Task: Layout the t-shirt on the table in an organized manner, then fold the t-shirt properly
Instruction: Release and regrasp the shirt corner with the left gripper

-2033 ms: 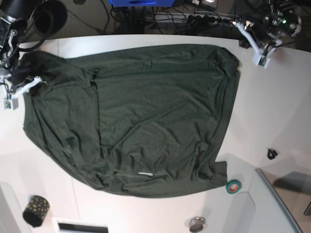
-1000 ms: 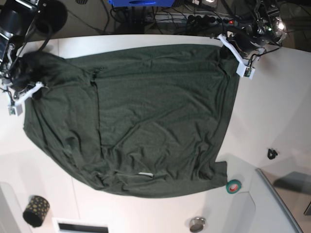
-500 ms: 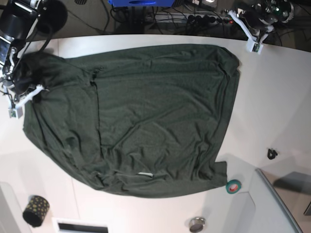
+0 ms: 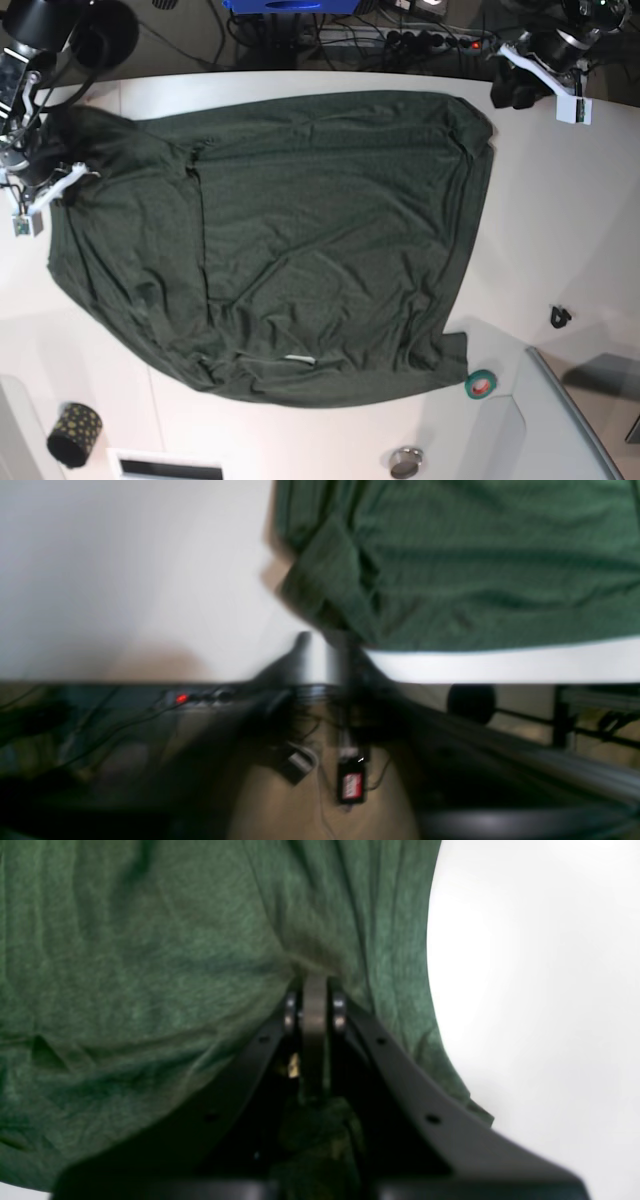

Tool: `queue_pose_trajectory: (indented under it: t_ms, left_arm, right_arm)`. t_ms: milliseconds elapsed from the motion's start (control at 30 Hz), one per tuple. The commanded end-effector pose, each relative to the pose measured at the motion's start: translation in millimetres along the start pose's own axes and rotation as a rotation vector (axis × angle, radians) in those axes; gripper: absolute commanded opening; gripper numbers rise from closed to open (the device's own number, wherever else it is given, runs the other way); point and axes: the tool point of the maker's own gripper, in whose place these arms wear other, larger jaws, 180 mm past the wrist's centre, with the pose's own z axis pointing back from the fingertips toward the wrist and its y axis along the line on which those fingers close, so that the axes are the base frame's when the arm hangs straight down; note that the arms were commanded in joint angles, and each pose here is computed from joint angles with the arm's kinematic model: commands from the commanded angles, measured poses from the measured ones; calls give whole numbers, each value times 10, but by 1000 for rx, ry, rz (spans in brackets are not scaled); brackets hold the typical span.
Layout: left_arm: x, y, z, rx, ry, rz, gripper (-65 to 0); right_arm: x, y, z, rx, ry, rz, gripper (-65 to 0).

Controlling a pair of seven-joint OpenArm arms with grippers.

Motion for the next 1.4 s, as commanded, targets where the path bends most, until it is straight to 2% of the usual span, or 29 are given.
queue_pose_trajectory:
  t_ms: [0,67,100,300,400,533,633,867,933,1100,1233,1300,1367]
  left_arm:
    - [63,20,14,-4,-26,-1,-286]
    - [44,38,-54,-10,-26,24,-193]
    - [36,45,-103,-14,-28,43,-183]
    - [-161,109,-364,-35,5,161,-280]
    - [-102,78,-392,-55,-23,189,-299]
    - [23,34,-382,-89,-83,236,-299]
    - [72,102,-430,-54,-93,281,-301]
    - [197,92,-490,-58,-116,281,-304]
    - [165,88,-535,-63,-108,295,-352]
    - [52,95,-658,-74,-81,349,-548]
    - [38,106,-659,-73,-77,350,-602]
    - [39,117,-636,-68,-79,346,-650]
    - [31,134,-592,-60,-79,338,-650]
  right_arm:
    - [208,-51,22,-6,-59,9,-642]
    - [208,-51,22,-6,-59,9,-642]
    - [208,-51,22,-6,-59,9,-642]
    - [214,-71,28,-9,-59,13,-642]
    - [210,-78,28,-11,-57,14,-642]
    - [233,-73,22,-10,-61,16,-642]
    - [249,-72,20,-10,-64,16,-642]
    - [249,-72,20,-10,-64,16,-642]
    - [249,-72,20,-10,-64,16,-642]
    - [249,-72,20,-10,-64,16,-642]
    - [241,-73,21,-10,-62,16,-642]
    - [241,-73,21,-10,-62,16,-642]
    - [249,-72,20,-10,-64,16,-642]
